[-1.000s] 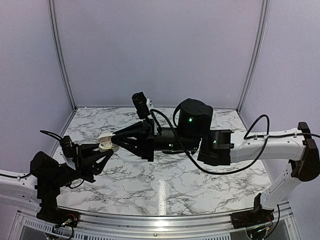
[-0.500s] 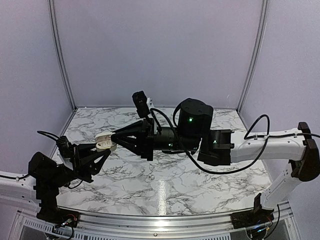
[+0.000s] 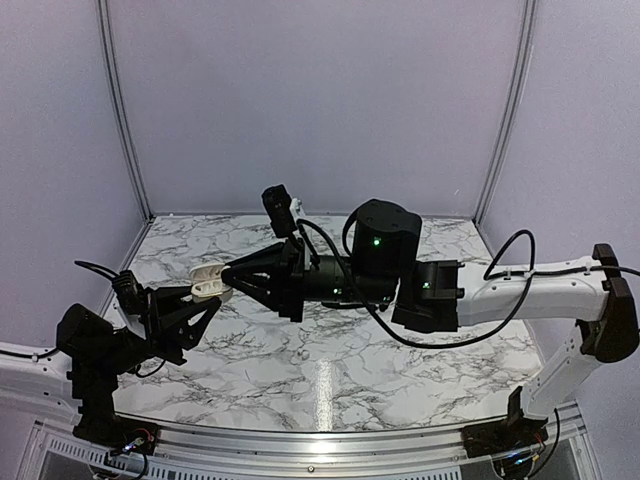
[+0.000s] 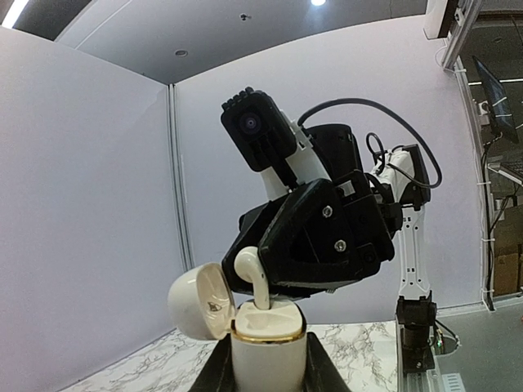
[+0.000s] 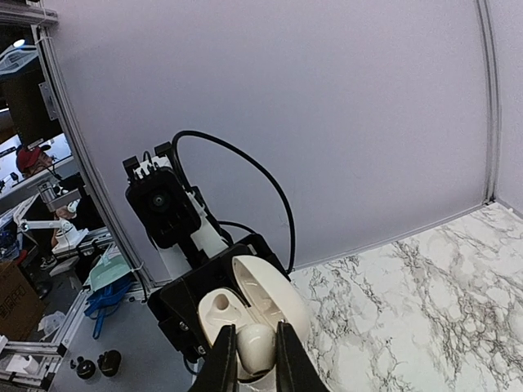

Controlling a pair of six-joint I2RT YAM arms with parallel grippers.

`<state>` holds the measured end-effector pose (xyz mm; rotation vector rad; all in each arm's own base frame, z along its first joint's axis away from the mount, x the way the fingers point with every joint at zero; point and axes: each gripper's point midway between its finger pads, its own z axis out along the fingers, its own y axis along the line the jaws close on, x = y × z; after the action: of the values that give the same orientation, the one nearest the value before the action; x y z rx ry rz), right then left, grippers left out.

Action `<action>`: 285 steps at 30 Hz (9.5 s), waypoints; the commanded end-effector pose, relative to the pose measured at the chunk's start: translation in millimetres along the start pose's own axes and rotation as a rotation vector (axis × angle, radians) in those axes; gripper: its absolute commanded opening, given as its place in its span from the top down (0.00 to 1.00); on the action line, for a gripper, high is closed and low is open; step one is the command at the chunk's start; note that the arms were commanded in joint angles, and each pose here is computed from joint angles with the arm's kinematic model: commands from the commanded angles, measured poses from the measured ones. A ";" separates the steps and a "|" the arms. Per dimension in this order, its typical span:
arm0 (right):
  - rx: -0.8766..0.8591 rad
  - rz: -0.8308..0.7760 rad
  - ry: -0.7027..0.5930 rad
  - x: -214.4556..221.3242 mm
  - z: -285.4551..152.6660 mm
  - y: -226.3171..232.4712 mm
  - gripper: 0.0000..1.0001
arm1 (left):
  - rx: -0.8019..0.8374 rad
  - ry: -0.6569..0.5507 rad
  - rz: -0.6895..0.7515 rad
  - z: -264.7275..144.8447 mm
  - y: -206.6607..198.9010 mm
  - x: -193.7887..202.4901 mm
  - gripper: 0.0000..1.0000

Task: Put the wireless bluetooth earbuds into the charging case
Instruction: Insert the right earbud into the right side groove of the charging case, then adjust the right earbud in the right side groove of the charging case.

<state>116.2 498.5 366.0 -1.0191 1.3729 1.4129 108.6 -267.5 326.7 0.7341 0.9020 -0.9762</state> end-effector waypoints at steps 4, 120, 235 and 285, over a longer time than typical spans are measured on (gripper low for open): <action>0.021 -0.001 0.012 7.2 4.7 -4.3 0.91 | -0.007 -0.079 0.007 -2.6 2.2 -21.2 1.00; -0.156 -0.350 0.273 17.3 -40.6 34.5 0.41 | 0.355 0.140 -0.234 27.6 -56.5 15.8 1.00; -0.008 -0.213 0.289 15.1 -36.3 -7.6 0.11 | 0.360 0.110 -0.200 27.2 -54.0 2.8 1.00; 0.003 -0.111 0.250 8.9 -37.6 -19.0 0.07 | 0.327 0.095 -0.179 24.3 -47.4 -0.4 1.00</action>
<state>124.4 465.6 343.6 -1.3223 1.4692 1.2363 76.8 -312.6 309.5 1.0186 0.9986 -1.2702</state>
